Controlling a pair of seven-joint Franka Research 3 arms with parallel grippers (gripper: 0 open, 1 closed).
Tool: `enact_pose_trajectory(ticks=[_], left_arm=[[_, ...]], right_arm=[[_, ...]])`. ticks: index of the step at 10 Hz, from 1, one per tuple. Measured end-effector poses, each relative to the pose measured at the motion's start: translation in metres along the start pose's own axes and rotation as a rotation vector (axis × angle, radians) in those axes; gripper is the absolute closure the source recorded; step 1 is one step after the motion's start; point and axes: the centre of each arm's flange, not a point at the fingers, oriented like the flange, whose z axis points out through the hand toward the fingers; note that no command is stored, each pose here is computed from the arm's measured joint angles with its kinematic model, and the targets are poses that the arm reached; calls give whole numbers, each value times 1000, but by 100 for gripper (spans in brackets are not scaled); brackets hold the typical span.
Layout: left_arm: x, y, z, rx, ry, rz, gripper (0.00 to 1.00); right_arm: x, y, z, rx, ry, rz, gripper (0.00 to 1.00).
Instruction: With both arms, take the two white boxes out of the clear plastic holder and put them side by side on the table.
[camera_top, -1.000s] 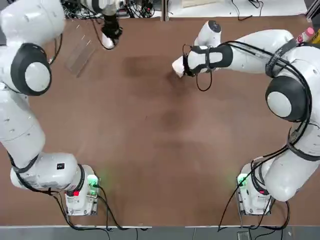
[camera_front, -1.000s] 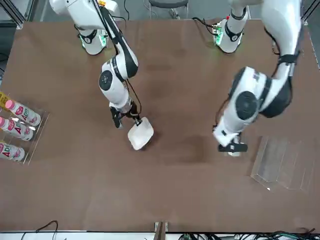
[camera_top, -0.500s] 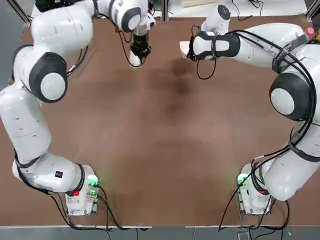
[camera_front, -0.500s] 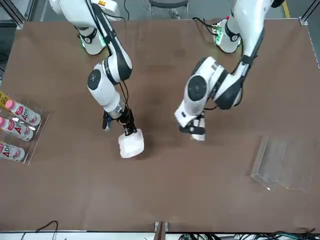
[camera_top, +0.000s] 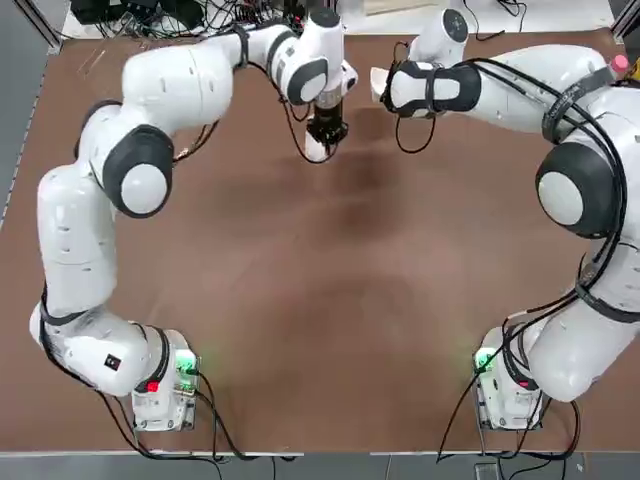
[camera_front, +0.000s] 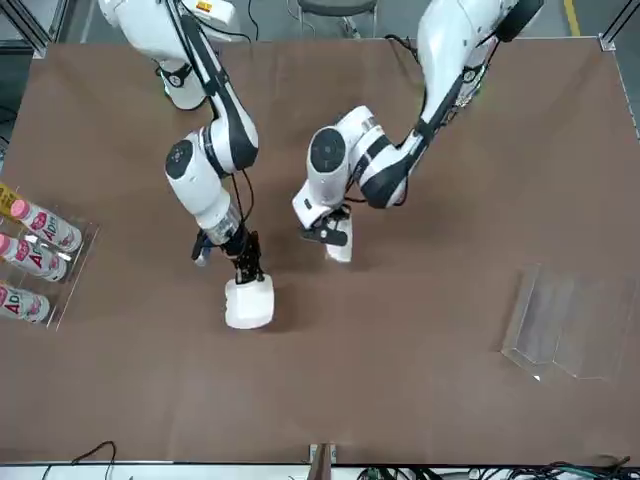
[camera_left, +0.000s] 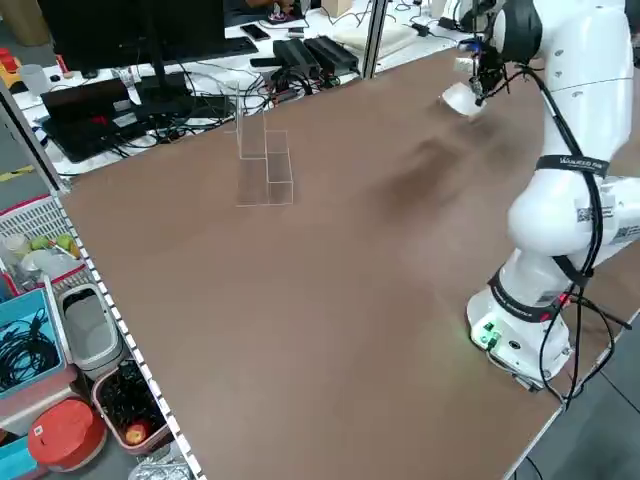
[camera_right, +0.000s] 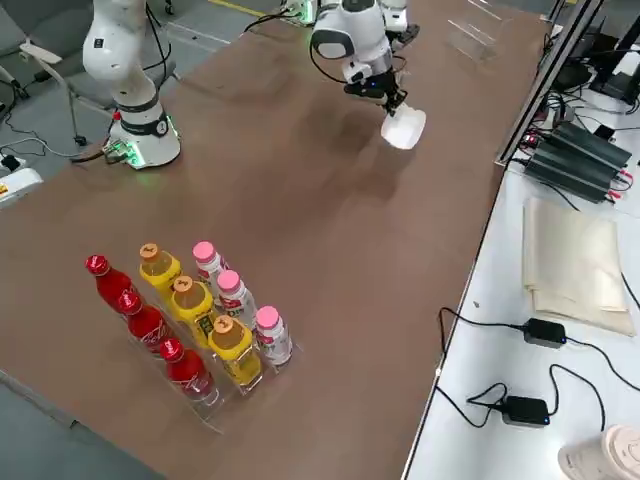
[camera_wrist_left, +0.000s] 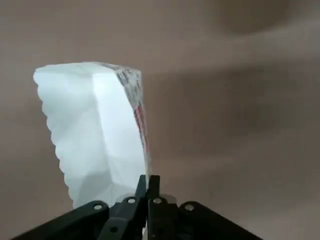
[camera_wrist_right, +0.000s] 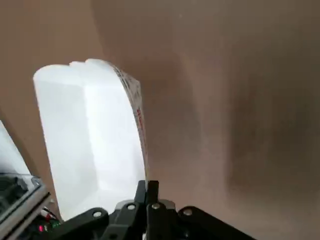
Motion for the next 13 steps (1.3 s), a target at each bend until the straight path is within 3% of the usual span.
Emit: enact_pose_trajectory(ticks=[4,13], left_arm=[[-3,11,16,-21,4,-9,98],[14,-4,25,-13,19,-41,98]], right_arm=[[21,4,43,48,72,34,99],[13,-15,78,81,95,28,99]])
